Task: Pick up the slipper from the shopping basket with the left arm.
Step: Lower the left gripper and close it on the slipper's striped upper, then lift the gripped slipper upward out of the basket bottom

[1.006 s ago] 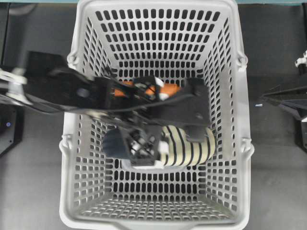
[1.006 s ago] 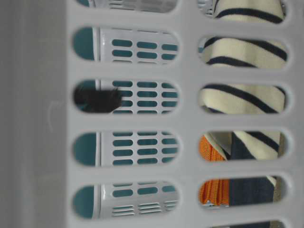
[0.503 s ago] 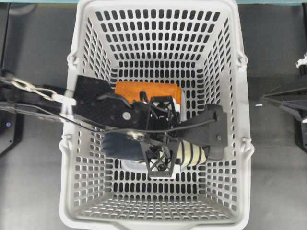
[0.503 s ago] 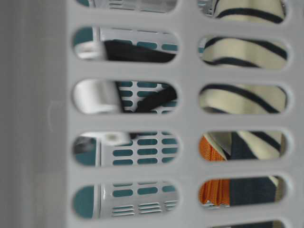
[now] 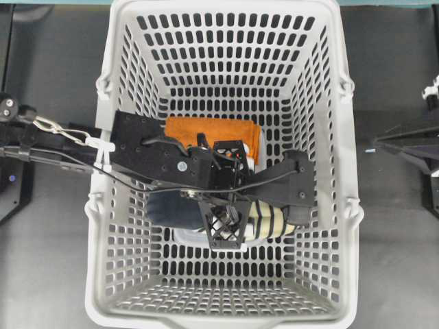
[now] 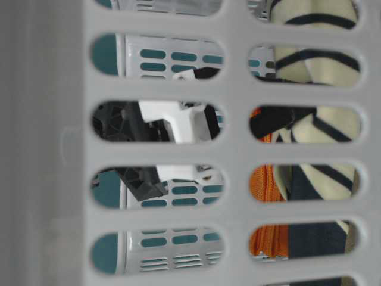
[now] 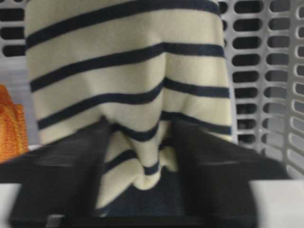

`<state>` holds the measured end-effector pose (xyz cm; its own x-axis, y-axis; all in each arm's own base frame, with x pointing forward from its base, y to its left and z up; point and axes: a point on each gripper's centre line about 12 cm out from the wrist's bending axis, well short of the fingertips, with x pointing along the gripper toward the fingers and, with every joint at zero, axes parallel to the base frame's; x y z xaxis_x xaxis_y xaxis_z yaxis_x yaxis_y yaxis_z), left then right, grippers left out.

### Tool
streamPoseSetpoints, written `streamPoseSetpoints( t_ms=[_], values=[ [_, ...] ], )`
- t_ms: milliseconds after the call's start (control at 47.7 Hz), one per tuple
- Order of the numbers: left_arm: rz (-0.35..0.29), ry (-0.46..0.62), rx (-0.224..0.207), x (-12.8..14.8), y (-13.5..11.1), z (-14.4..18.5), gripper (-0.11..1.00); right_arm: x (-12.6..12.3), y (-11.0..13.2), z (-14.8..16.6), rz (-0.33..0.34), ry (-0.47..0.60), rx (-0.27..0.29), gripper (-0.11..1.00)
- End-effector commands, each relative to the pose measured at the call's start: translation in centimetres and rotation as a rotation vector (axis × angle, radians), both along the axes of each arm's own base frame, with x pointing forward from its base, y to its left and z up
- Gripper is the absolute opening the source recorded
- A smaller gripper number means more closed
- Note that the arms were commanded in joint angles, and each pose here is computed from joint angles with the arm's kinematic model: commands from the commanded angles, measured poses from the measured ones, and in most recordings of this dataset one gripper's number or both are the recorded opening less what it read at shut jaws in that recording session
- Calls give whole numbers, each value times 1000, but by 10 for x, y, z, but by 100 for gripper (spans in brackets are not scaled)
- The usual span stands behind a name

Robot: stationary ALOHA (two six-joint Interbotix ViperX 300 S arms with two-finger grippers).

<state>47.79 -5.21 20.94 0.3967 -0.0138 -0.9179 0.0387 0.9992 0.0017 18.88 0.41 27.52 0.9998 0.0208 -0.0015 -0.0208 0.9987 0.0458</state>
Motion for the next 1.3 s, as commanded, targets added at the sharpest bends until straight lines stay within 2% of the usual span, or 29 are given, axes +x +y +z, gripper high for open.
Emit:
streamPoseSetpoints(
  t_ms=[0,84,147,335,545,713,901,1279],
  values=[
    [-1,-48,-3,2,0,20,37,1,0,2,-1,0,5,0],
    [-2,-75,-5,2,0,35,15,0,0,2,1,0,5,0],
    [-1,-93,-7,3,0,48,5,-1,0,3,0,-3,5,0],
    [4,-91,-5,-1,1,101,5,-3,0,4,0,0,5,0],
    [-51,-69,29,-12,3,171,5,-6,0,7,2,-4,5,0],
    [-55,-96,32,-14,4,210,5,-9,0,10,2,-17,5,0],
    [-58,-86,35,-10,4,220,5,-10,0,11,0,-23,7,0],
    [-59,-67,37,-6,4,215,5,-10,0,12,2,-24,5,0]
  ],
)
